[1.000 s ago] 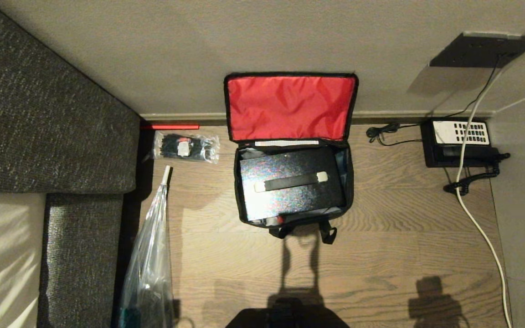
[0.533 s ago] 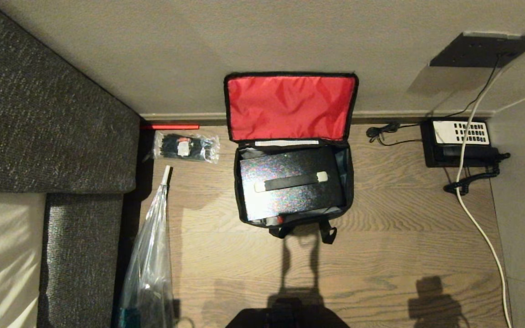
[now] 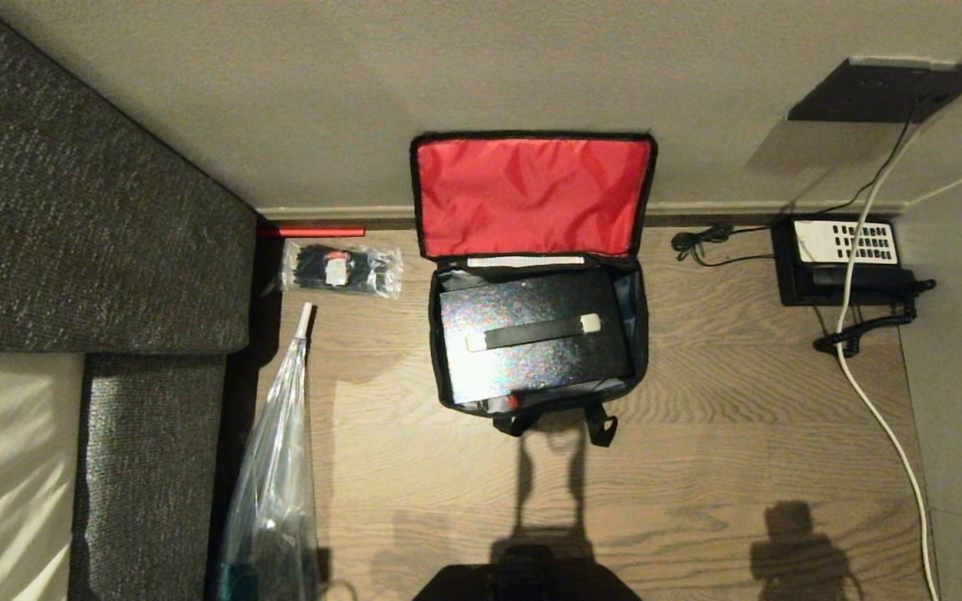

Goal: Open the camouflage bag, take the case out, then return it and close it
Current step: Grip the handle

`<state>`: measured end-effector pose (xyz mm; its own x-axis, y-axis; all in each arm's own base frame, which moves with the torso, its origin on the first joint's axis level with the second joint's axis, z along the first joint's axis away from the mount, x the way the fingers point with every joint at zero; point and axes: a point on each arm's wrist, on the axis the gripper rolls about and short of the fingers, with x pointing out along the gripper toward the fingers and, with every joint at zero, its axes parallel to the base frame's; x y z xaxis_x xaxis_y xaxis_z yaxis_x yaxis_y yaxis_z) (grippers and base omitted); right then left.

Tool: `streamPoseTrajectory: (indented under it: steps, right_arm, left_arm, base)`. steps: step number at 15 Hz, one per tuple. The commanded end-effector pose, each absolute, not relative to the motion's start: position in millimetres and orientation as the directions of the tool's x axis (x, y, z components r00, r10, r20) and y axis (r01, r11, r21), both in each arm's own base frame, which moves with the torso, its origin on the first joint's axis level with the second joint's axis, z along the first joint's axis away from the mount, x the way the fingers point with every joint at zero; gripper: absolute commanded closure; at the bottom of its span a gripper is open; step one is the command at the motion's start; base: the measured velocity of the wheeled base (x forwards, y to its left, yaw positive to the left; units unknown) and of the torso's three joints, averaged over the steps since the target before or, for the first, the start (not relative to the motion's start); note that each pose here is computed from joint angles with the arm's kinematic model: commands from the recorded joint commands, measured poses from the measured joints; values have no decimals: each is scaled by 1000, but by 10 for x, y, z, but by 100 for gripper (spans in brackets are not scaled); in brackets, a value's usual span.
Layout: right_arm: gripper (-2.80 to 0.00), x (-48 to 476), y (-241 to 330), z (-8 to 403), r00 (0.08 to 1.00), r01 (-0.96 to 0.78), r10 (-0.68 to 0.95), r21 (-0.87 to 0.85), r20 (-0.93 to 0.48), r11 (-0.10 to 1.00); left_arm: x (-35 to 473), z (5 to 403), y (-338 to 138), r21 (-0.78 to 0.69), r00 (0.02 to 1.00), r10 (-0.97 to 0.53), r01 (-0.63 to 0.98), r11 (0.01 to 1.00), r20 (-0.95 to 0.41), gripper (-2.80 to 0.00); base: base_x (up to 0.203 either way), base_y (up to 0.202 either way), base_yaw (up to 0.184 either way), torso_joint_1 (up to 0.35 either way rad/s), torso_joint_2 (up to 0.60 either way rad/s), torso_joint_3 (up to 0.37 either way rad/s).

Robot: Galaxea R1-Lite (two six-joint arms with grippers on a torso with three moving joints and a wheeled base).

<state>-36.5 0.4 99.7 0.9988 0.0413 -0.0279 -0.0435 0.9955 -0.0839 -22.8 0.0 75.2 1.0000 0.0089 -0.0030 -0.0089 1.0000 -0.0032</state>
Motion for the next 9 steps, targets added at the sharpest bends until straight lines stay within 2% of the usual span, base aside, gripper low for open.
streamPoseTrajectory:
  steps: [1, 3, 5, 7, 9]
  right_arm:
    - [0, -679, 4, 1483, 996, -50, 56, -83, 73, 995]
    - [0, -1160, 9, 1869, 987, -87, 98, -84, 131, 993]
    - [0, -1433, 15, 2001, 978, -123, 135, -87, 156, 989]
    - [0, -1375, 24, 1954, 984, -176, 176, -48, -2, 983]
    - [0, -1104, 18, 2194, 962, -216, 219, 40, -164, 976]
  left_arm:
    - [-227, 743, 0, -3, 1000, 11, -11, 1000, -5, 0]
    - [-227, 743, 0, -3, 1000, 9, -9, 1000, -5, 0]
    - [-227, 743, 0, -3, 1000, 9, -9, 1000, -5, 0]
    - [-227, 743, 0, -5, 1000, 11, -11, 1000, -5, 0]
    - [-228, 746, 0, -4, 1000, 12, -12, 1000, -3, 0]
  base:
    - [0, 0, 0, 0, 0, 0]
    - [0, 0, 0, 0, 0, 0]
    - [0, 0, 0, 0, 0, 0]
    - [0, 0, 0, 0, 0, 0]
    - [0, 0, 0, 0, 0, 0]
